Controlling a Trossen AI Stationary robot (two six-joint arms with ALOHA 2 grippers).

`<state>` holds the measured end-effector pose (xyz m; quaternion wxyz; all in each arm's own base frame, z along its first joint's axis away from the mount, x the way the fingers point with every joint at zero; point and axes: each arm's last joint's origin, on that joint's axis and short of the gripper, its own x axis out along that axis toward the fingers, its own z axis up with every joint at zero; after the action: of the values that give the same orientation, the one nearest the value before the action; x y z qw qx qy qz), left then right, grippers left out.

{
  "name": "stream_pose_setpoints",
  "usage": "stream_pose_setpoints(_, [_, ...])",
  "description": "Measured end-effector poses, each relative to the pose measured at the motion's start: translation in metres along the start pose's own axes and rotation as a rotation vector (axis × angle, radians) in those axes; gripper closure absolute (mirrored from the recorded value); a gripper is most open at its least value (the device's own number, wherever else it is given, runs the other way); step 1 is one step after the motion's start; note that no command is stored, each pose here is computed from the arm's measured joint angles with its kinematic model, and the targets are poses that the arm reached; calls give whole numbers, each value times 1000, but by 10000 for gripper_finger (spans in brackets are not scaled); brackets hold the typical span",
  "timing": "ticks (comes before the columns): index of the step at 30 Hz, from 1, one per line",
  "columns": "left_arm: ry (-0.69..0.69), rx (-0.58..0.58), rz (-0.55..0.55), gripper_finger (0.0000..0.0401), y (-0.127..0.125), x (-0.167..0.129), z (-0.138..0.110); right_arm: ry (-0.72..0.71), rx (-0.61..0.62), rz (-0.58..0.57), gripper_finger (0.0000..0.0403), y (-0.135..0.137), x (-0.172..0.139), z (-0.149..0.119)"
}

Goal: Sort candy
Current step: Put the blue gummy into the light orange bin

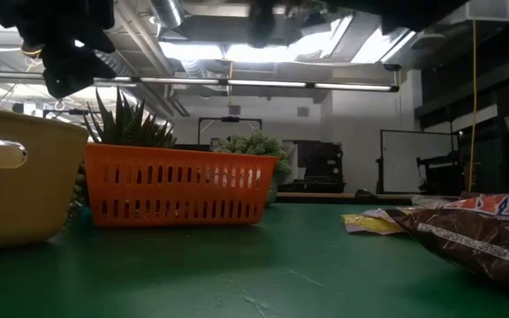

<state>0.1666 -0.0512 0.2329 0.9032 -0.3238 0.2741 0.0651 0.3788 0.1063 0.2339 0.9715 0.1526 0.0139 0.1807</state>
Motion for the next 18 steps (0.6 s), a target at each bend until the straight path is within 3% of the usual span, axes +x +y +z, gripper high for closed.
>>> stream_pose_setpoints(9, [-8, -2, -5, 264, -1, 0, 1, 54, -1, 133, 386, -3, 83, 2])
stream_pose_setpoints(18, [-9, -2, -5, 264, -1, 0, 1, 215, 30, 100, 386, -10, 127, -10])
